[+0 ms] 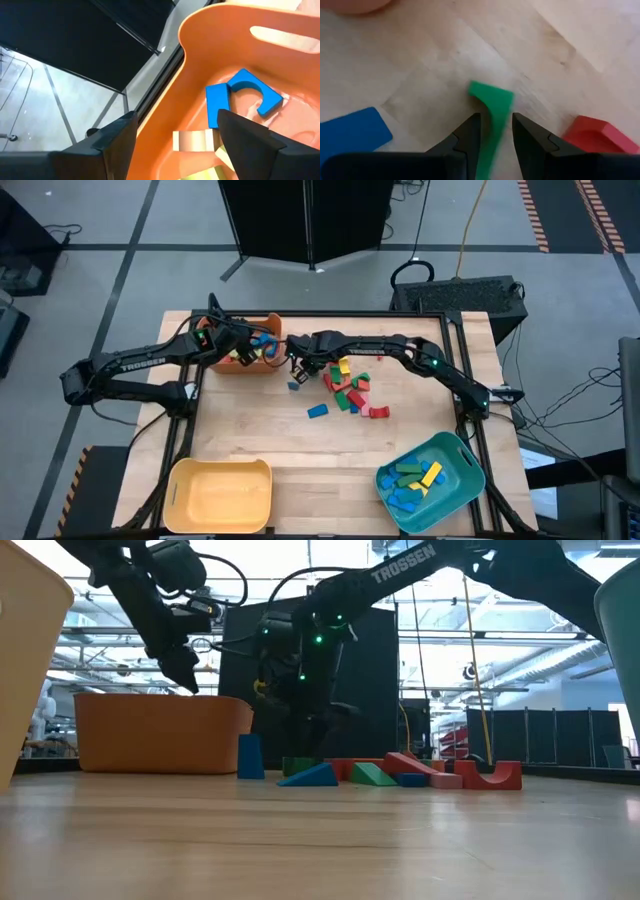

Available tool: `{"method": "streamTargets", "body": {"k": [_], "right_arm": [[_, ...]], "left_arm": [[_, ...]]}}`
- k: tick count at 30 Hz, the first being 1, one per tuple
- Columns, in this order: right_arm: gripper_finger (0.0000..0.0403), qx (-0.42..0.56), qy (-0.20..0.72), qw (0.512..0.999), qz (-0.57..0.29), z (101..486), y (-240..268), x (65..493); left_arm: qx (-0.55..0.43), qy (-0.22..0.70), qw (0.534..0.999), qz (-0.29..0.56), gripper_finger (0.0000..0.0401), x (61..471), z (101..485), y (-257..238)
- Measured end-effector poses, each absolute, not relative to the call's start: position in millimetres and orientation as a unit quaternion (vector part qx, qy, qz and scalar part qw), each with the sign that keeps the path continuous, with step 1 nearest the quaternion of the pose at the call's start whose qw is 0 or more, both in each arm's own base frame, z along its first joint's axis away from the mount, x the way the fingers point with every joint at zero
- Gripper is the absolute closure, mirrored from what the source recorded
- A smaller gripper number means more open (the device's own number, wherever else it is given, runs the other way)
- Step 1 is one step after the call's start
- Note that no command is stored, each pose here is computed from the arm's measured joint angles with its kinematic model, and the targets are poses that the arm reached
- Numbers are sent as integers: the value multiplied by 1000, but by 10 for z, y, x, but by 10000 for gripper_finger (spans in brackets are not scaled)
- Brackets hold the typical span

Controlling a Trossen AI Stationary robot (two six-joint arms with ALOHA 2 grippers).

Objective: Sort blocks by size
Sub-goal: Put the dark green arch block into the orange bin

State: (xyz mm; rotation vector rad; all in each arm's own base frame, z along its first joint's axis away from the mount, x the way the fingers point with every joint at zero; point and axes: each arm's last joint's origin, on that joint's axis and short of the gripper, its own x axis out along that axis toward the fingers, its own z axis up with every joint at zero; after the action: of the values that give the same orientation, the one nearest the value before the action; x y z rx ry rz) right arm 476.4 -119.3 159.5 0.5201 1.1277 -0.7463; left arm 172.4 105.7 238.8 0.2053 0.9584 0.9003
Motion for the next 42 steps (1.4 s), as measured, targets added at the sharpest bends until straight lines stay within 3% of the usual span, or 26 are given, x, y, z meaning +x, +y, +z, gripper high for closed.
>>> {"method": "streamTargets", "body": {"k": [8,18,26,37,42], "right_arm": [[312,242,547,736,-316,1431,-1116,4780],[387,173,552,764,-287,1495,-957,4827],[366,133,546,787,-253,1720,-833,4820],[381,99,555,793,-230,1794,-833,4796],[382,79,527,819,-213,1977,-840,4807]], "left_arm": [[91,425,794,424,126,1757,2486,1065],[95,420,808,402,125,1803,2504,1000],[130,430,813,371,125,1843,2504,927],[139,428,819,355,125,1876,2504,857],[141,423,823,352,125,1890,2509,839]]}}
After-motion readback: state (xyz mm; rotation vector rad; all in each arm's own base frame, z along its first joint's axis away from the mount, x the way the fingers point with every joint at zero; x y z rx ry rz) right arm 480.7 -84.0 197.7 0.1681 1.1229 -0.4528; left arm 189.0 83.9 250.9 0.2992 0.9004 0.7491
